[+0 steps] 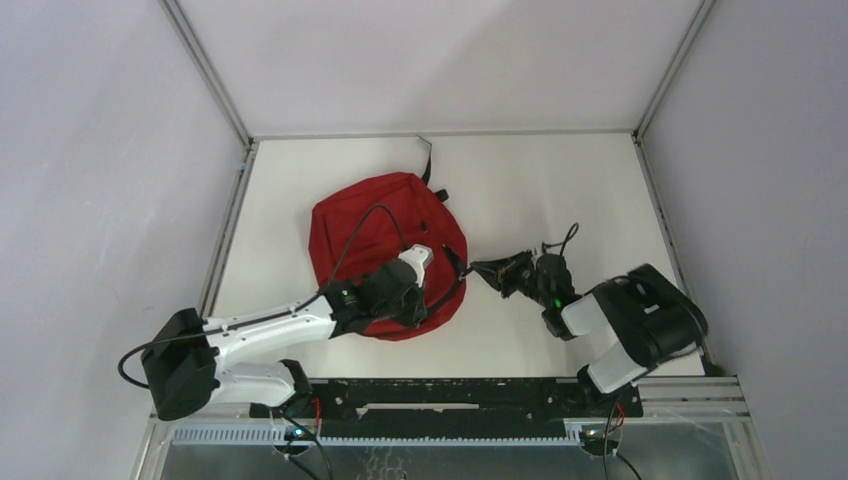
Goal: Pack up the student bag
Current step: Zip the student bag at the center of the board, then reset both arms
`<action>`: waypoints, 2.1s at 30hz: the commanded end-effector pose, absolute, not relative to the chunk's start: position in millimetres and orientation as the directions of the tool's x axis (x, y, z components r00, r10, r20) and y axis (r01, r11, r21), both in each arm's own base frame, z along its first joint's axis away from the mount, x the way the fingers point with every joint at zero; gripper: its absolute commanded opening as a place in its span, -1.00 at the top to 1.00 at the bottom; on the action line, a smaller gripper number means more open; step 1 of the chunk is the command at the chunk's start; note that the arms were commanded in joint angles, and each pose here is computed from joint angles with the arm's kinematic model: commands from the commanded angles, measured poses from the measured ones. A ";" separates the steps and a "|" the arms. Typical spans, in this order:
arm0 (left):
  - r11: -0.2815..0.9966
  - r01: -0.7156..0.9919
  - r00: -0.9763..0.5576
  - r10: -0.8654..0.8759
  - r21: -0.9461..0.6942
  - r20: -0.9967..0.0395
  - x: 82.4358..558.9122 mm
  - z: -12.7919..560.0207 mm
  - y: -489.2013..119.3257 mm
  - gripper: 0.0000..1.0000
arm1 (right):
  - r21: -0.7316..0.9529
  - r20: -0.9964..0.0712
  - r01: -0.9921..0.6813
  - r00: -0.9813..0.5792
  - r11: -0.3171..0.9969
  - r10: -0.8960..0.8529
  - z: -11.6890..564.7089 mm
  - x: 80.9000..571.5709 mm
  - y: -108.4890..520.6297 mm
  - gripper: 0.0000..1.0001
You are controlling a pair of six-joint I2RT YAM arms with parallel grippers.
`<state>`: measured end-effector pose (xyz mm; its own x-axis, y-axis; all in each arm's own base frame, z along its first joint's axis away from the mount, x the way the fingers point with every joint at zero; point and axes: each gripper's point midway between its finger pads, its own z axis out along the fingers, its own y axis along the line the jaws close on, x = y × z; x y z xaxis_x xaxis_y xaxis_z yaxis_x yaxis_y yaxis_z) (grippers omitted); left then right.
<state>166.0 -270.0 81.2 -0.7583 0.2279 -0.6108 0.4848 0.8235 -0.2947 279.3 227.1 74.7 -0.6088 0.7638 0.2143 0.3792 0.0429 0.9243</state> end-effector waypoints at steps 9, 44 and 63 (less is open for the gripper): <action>0.698 0.577 -0.703 0.161 -0.424 -0.692 136.6 138.4 -264.2 1.00 | 0.890 -0.206 0.211 -0.606 0.404 0.768 143.4 381.3 230.5 1.00; 0.813 0.543 -0.568 0.173 -0.210 -0.804 208.5 215.9 -302.5 -0.96 | 0.734 -0.459 0.152 -0.606 0.662 0.649 166.8 528.5 168.9 0.32; 0.959 0.000 -0.514 -0.242 -0.282 -0.823 247.8 255.0 -104.5 -1.00 | 0.342 -0.808 0.132 -0.464 0.930 0.363 249.6 356.2 114.3 -0.99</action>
<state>263.9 -141.2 265.0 -0.5315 -0.2260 -0.8164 0.1189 0.9343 -0.3360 395.8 144.1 247.2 -0.5305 0.4421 -0.7233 0.0661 0.8722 0.4846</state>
